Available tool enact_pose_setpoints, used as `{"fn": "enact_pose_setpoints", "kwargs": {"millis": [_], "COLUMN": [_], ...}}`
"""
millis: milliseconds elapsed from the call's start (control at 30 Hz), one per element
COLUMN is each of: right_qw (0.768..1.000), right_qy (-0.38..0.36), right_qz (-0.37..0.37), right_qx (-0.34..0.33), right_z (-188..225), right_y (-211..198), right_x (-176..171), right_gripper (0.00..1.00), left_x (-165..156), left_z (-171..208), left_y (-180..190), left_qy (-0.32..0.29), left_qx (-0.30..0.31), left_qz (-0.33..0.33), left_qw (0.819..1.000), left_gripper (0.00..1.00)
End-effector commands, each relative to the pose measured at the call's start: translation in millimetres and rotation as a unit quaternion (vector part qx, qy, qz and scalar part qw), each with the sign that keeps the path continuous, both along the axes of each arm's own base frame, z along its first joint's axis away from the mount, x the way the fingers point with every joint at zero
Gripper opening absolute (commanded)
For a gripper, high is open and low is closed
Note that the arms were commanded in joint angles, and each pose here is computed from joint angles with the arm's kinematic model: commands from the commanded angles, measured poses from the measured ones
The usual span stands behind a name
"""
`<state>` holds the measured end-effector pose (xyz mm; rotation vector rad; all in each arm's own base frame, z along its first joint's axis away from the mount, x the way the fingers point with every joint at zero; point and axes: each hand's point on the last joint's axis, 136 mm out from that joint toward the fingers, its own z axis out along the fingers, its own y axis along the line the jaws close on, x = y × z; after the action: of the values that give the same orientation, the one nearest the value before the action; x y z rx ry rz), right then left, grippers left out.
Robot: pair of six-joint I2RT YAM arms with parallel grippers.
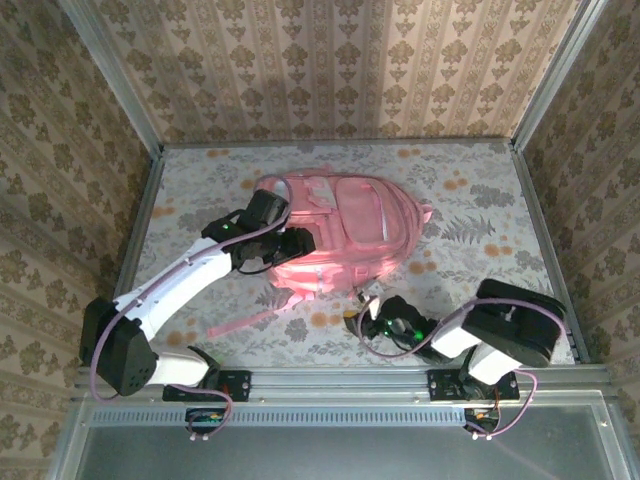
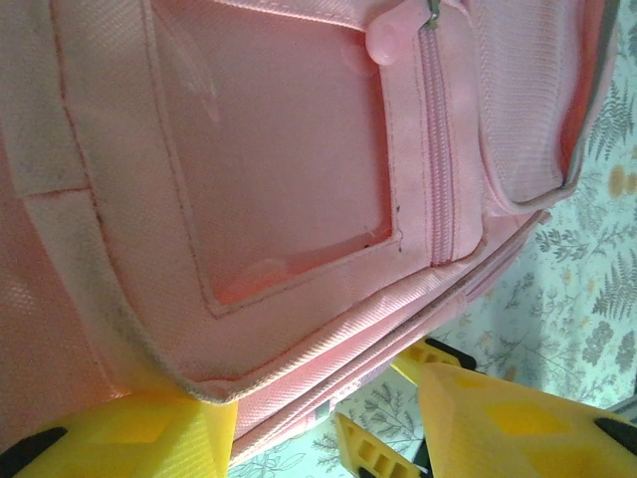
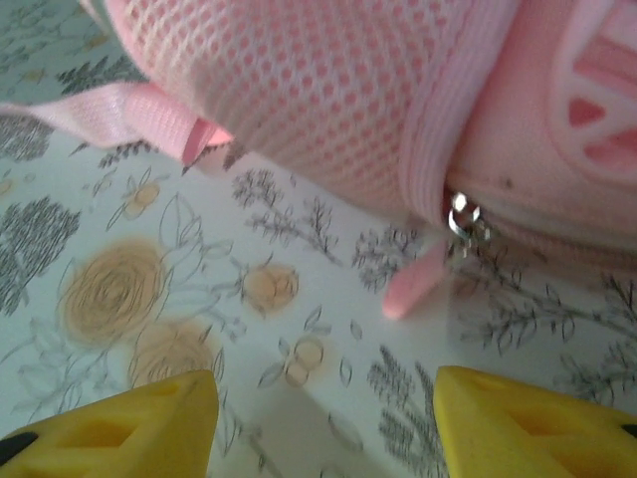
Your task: Pack books, pencil case, and school supplies into a backpack
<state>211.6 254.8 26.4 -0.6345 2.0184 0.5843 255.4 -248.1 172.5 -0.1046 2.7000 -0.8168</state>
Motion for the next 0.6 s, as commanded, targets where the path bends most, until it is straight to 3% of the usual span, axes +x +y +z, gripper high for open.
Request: {"fn": "enact_pose_setpoints", "kwargs": {"millis": [0,333,400,567], "right_qw": [0.998,0.997,0.997,0.995], "right_qy": [-0.041,-0.051,-0.052,-0.054], "right_qz": [-0.033,-0.056,-0.06,-0.082], "right_qx": [0.035,0.009,0.002,-0.011], "right_z": [14.3,-7.1,-11.5,-19.4], "right_y": [7.9,11.1,10.6,2.7], "right_x": [19.0,34.5,37.4,45.3], "right_gripper": [0.6,0.54,0.49,0.26], "left_x": [9.9,11.1,11.4,10.4], "left_z": [13.3,9.6,7.3,4.5], "left_y": [-7.6,0.8,1.5,3.9], "left_qy": [-0.022,-0.015,-0.013,-0.007], "left_qx": [-0.034,-0.043,-0.043,-0.041], "left_qz": [-0.003,0.007,0.009,0.014], "left_qw": [0.999,0.999,0.999,0.999], "left_gripper": [0.52,0.52,0.51,0.51]}}
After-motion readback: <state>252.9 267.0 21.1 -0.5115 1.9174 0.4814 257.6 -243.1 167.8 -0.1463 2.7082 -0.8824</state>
